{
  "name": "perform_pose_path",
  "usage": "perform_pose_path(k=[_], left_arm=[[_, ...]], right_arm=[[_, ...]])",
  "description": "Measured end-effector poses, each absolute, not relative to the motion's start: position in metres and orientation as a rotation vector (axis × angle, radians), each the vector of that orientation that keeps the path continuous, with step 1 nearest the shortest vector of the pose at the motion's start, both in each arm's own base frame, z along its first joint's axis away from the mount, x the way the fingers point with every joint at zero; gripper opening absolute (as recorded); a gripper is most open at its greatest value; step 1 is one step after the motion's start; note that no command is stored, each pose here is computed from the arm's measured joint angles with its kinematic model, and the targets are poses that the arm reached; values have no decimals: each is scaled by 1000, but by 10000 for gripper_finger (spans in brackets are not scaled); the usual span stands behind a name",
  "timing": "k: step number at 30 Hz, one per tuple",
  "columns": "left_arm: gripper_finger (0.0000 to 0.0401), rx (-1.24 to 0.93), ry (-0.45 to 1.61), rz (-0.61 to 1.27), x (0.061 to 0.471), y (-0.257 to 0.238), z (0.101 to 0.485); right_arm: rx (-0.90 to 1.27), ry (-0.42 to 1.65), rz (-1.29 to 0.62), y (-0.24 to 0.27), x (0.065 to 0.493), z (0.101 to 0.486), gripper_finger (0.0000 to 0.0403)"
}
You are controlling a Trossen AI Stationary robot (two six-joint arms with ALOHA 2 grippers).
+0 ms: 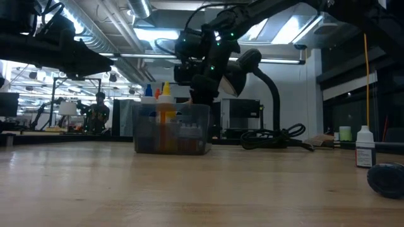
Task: Pick & Place food coloring
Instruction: Put the small red food coloring bottle into the gray transparent bin
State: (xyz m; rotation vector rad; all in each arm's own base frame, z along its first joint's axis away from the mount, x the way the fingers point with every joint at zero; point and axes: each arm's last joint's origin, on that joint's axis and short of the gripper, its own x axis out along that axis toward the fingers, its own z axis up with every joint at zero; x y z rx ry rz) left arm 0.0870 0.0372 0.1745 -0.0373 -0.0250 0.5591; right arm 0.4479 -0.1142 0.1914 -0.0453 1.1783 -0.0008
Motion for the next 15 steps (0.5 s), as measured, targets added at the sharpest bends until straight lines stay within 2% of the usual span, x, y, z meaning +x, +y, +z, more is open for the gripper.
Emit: perform_pose_path(k=[8,15], left_arm=[[212,-37,-25,559,87,37,175],[212,-37,-25,559,87,37,175]], right_arm=[[-26,1207,-1,-108,449,237,161],[-92,1228,53,-68,446,288,190]])
